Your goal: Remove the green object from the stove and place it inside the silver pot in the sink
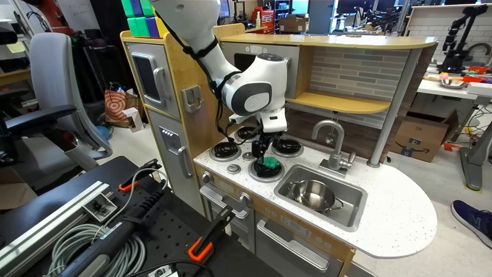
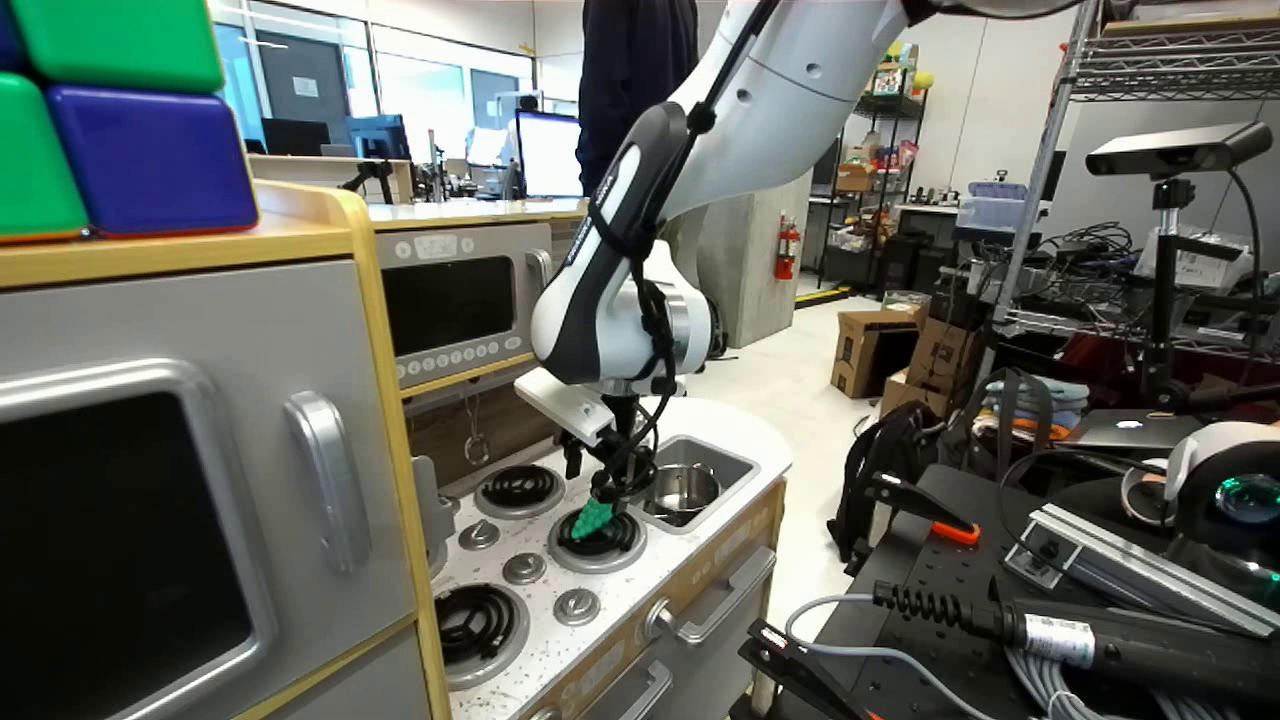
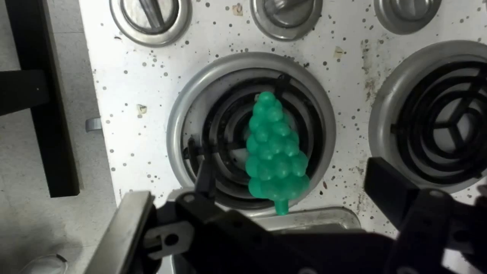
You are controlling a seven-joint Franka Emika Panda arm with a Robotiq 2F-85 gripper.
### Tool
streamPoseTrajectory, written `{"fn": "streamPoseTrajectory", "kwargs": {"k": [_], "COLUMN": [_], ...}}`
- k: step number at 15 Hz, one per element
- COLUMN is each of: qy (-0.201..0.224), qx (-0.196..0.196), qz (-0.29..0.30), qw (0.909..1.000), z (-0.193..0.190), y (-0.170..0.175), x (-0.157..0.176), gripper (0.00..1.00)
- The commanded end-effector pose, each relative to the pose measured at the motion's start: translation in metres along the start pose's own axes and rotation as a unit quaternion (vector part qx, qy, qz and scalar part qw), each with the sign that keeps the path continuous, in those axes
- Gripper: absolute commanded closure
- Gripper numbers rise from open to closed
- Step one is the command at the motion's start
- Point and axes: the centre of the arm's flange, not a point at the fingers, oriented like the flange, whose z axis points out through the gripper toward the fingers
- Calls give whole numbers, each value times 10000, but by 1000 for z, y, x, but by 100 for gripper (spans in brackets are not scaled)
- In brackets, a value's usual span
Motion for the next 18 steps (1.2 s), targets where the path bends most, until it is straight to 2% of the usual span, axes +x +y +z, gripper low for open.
{"fn": "streamPoseTrajectory", "kwargs": {"k": [1, 5, 6, 8, 13, 15, 18], "qy": [84, 152, 140, 137, 87, 50, 64], "qx": [-112, -138, -136, -135, -220, -235, -171], "qz": [87, 121, 125, 123, 164, 189, 104], "qw": [9999, 9997, 9997, 9997, 9996, 9995, 9998], "z": [18, 25, 26, 28, 29, 25, 8], "y": [-16, -17, -17, -19, -20, -20, -2], "x": [3, 4, 4, 3, 1, 2, 15], "gripper": [0, 0, 25, 34, 75, 79, 82]}}
